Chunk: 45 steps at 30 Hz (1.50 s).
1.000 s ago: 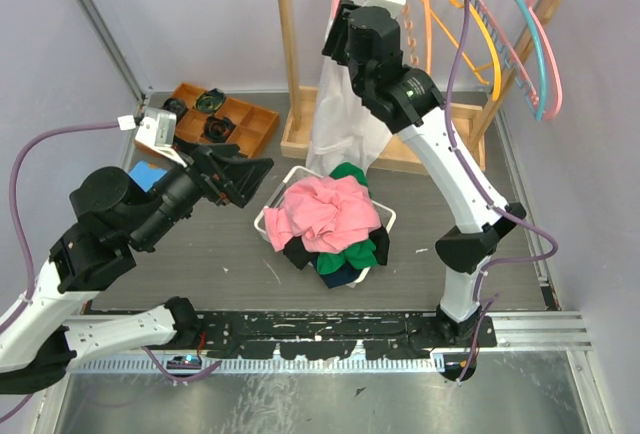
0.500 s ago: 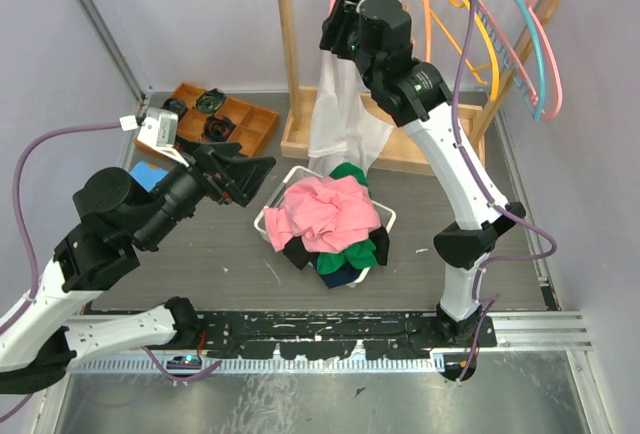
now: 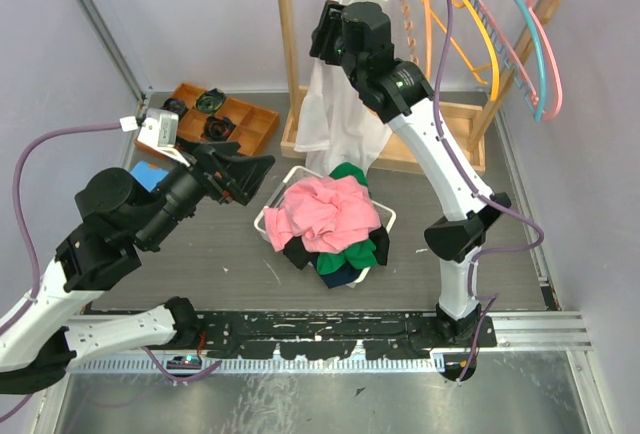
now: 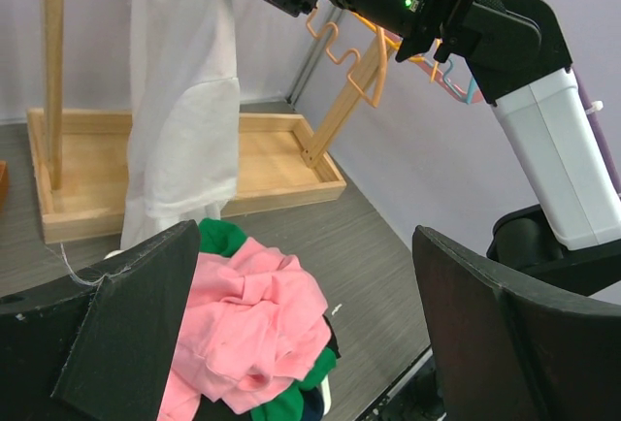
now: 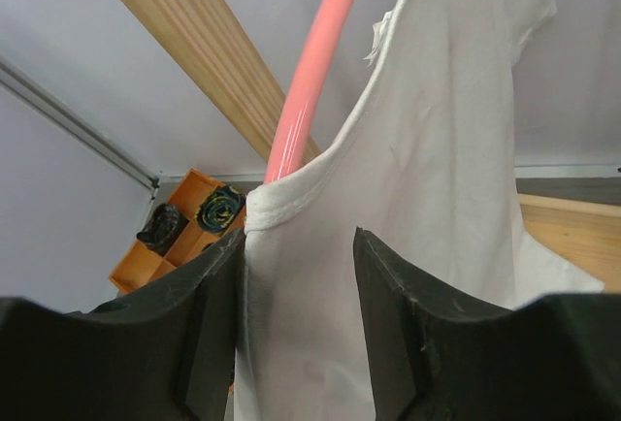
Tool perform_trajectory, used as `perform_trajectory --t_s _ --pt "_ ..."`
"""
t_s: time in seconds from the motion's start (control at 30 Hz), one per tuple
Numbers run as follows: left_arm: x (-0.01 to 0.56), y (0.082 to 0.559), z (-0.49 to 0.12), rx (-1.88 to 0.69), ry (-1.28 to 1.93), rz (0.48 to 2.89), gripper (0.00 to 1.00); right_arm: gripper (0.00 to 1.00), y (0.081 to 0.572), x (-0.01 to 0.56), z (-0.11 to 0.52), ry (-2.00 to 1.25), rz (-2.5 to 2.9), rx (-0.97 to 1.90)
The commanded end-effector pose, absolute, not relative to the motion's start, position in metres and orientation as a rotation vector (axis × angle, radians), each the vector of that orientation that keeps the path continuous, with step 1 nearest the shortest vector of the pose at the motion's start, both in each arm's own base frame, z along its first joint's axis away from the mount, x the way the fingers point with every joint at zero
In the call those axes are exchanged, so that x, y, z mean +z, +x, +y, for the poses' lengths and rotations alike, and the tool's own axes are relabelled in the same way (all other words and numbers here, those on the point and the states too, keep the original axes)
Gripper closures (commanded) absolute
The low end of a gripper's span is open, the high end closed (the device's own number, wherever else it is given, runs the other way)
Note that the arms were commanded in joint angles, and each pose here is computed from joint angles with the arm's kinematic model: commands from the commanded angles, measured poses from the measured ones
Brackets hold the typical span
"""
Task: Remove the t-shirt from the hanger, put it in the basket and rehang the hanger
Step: Pick up the hanger from the clothesline.
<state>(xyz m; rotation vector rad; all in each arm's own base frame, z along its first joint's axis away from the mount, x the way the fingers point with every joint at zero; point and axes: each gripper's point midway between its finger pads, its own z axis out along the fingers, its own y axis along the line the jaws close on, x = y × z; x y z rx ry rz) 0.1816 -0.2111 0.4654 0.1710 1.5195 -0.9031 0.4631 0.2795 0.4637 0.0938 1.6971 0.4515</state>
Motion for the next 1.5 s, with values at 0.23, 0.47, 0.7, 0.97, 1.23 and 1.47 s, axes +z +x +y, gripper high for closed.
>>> perform_trajectory --t_s 0.23,0.47,0.7,0.97,1.23,1.47 --pt "0.473 0.185 -0.203 -0.871 0.151 1.482 0.02 0.55 0.456 0.499 0.257 0.164 1.606 0.454" --pt "0.477 0.185 -0.203 -0.868 0.160 1.472 0.02 0.59 0.450 0.501 0.243 0.175 1.610 0.398" --pt "0.482 0.185 -0.205 -0.876 0.165 1.460 0.02 0.62 0.449 0.502 0.230 0.183 1.610 0.355" --pt "0.485 0.184 -0.205 -0.874 0.169 1.448 0.02 0.76 0.452 0.502 0.225 0.172 1.610 0.326" --pt "0.488 0.186 -0.212 -0.874 0.194 1.445 0.02 0.94 0.459 0.503 0.220 0.157 1.598 0.305" --pt "0.494 0.190 -0.218 -0.868 0.208 1.430 0.02 0.99 0.452 0.539 0.226 0.094 1.472 0.410"
